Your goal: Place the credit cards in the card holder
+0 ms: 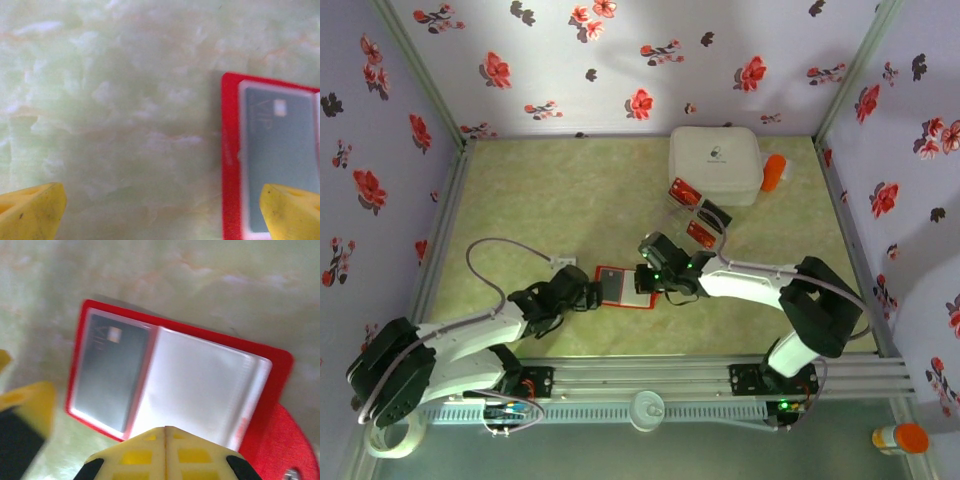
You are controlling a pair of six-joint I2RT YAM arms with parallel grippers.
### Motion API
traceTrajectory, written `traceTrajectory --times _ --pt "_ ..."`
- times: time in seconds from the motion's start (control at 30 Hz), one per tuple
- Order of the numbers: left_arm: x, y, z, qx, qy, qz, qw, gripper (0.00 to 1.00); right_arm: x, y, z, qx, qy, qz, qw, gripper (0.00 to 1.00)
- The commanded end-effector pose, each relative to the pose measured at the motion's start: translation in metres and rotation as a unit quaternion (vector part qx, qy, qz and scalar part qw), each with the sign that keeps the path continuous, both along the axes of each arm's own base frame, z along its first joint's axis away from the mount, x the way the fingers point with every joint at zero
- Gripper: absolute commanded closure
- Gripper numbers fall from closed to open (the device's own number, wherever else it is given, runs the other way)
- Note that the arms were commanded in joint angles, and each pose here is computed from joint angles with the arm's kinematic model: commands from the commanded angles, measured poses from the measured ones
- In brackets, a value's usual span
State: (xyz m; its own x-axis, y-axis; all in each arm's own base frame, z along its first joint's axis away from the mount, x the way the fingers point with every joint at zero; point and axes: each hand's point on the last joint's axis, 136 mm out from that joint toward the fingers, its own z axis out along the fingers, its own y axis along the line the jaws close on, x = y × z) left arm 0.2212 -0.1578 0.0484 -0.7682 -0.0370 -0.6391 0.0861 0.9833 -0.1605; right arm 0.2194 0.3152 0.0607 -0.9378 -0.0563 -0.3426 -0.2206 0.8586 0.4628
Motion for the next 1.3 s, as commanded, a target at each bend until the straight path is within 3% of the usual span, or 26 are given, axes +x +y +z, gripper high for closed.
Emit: traceTrajectory --times 0.0,0.27,0.8,1.27 --pt "0.008 -0.005 0.023 -0.003 -0.018 -0.005 1.0 0.0 0.004 -0.018 -0.008 -0.02 -0.003 -0.018 1.0 0.93" --pt "0.014 -0.035 0.04 -0.036 -0.01 -0.037 0.999 0.0 0.018 -0.023 -0.016 -0.017 0.005 -0.032 0.999 0.94" --pt "0.008 -0.06 0.013 -0.027 0.013 -0.062 0.998 0.0 0.027 -0.017 -0.037 -0.028 0.027 -0.028 0.999 0.97" --pt "0.005 -0.063 0.0 -0.02 0.022 -0.064 0.998 0.0 0.032 -0.023 -0.01 -0.025 -0.005 -0.036 0.999 0.99"
